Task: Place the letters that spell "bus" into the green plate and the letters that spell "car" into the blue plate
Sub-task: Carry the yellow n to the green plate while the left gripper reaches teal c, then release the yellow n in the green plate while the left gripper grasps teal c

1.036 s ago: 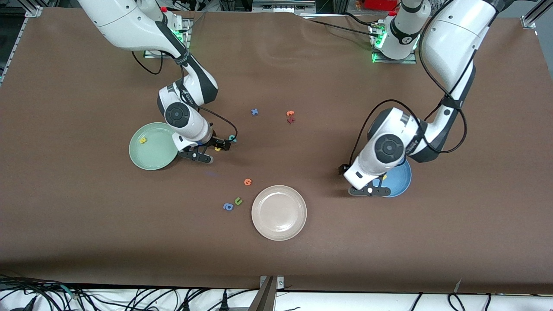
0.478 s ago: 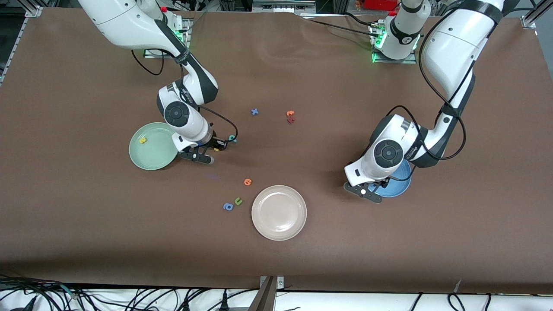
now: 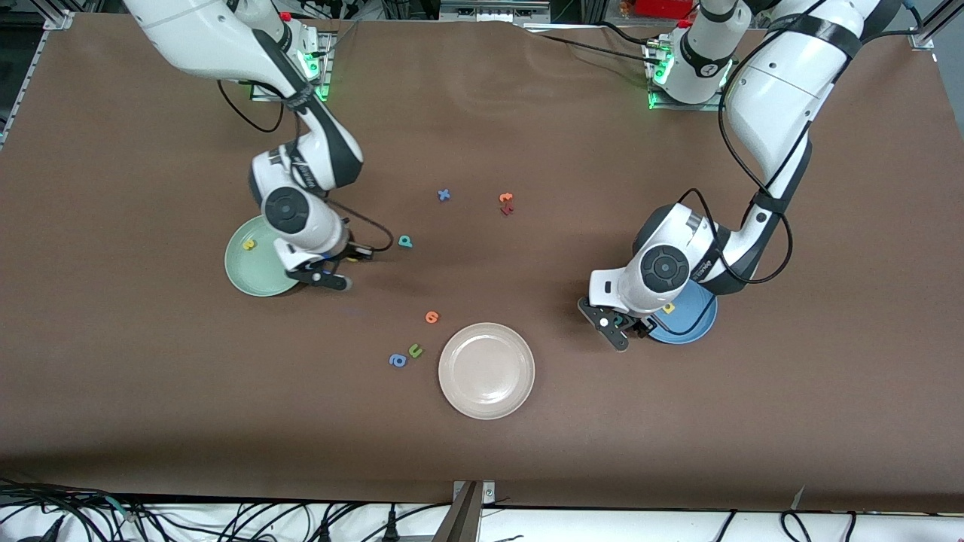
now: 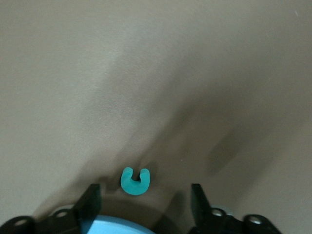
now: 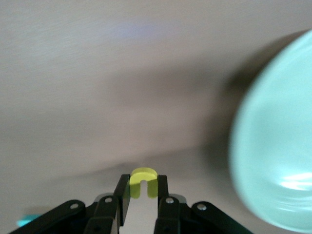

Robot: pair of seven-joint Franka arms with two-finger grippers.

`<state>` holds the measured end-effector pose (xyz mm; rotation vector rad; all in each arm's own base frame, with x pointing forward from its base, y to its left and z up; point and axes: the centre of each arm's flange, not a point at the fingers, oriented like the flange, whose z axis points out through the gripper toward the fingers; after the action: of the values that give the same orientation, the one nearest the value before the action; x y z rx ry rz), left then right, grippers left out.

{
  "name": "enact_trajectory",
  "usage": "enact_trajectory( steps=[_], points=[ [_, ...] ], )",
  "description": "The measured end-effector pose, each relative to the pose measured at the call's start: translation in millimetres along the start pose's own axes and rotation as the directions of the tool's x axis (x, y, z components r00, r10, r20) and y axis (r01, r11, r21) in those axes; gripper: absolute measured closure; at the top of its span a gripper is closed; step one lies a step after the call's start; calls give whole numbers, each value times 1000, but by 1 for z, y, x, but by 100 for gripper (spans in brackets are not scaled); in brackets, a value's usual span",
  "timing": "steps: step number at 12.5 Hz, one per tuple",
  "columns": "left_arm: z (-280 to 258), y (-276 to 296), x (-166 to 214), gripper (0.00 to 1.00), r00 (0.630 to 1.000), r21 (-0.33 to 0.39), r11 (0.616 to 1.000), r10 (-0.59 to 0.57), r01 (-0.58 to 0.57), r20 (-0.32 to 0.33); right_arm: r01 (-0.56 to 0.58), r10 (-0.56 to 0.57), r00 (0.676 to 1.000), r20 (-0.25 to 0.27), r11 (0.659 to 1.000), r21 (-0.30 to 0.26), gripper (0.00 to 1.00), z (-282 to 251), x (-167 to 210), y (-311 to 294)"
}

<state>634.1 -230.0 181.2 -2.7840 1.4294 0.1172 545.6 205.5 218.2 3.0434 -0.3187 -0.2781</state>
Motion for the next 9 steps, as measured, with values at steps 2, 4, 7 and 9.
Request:
enact_trajectory(
  steps=[2, 4, 7, 9],
  points=[
    [2, -3, -2, 48, 998, -2, 998, 57, -57, 2, 2, 0, 999, 39, 999, -47, 73, -25, 11, 43],
    [2, -2, -2, 52, 997, -2, 997, 73, -73, 2, 18, -14, 998, 66, 997, -70, 73, -32, 23, 83],
    [3, -2, -2, 72, 997, -3, 997, 76, -76, 2, 47, -41, 996, 78, 996, -76, 73, 4, 32, 131],
    [4, -2, -2, 66, 997, -4, 997, 77, -77, 3, 56, -50, 995, 85, 995, -78, 73, 25, 26, 137]
  ],
)
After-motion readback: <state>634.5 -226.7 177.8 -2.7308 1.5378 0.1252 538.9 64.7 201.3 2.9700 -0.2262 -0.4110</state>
